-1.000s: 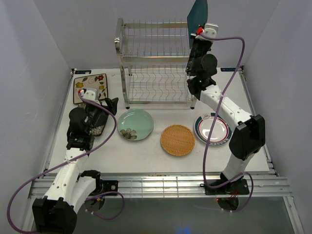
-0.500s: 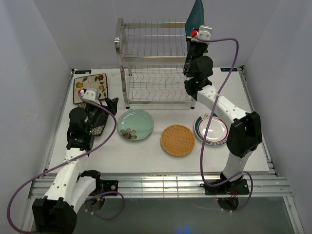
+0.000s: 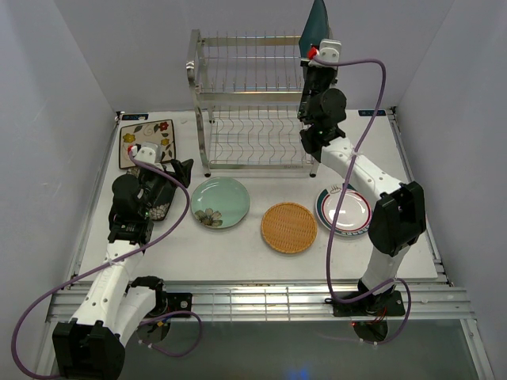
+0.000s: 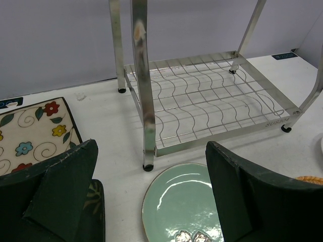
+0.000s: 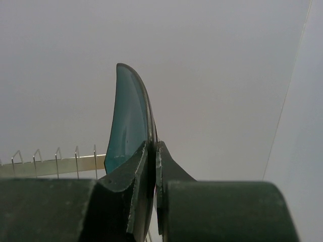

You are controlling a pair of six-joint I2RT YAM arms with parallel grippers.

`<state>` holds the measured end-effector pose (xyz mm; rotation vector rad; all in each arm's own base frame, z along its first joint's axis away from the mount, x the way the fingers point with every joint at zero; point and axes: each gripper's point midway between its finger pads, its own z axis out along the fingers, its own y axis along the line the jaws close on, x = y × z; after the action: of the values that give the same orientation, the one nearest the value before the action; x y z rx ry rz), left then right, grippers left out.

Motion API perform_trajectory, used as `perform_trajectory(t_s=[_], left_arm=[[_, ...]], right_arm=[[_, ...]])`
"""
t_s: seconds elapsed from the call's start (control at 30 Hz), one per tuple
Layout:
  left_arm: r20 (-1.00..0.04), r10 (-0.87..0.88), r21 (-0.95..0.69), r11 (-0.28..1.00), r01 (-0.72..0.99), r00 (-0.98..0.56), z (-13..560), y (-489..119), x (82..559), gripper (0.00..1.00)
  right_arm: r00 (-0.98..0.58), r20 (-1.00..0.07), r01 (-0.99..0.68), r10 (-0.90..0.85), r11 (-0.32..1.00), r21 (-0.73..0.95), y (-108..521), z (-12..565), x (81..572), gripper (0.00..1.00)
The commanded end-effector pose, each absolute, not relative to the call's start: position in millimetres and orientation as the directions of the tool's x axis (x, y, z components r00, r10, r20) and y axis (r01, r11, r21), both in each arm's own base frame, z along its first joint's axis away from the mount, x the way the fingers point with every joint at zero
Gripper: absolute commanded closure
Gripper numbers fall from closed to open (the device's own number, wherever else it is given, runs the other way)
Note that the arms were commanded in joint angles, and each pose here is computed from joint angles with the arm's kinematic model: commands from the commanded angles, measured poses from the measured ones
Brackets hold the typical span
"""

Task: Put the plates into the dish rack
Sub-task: Insert the plate into the dish rack.

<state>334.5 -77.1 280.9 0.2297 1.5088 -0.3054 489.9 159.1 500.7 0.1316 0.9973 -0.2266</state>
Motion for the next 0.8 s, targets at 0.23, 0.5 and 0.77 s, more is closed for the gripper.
perform_trajectory(t_s=[0.23, 0.5, 0.77], left_arm=[[-0.997, -0.063, -0.044, 0.934, 0.356, 0.045, 288, -80, 330, 0.02], [-0.998, -0.057, -0.054, 0.928, 0.367, -0.003, 277, -83, 338, 0.02], [-0.998, -0.057, -0.062, 0.925, 0.375, -0.024, 271, -85, 341, 0.02]], right_arm=[[0.703, -0.698, 0.23, -0.141, 0.973, 0.035, 137, 598, 456, 0.92], [0.692, -0.691, 0.243, -0.21, 0.969, -0.051, 149, 593, 473, 0.92], [0.69, -0.679, 0.256, -0.25, 0.962, -0.094, 155, 581, 486, 0.92]])
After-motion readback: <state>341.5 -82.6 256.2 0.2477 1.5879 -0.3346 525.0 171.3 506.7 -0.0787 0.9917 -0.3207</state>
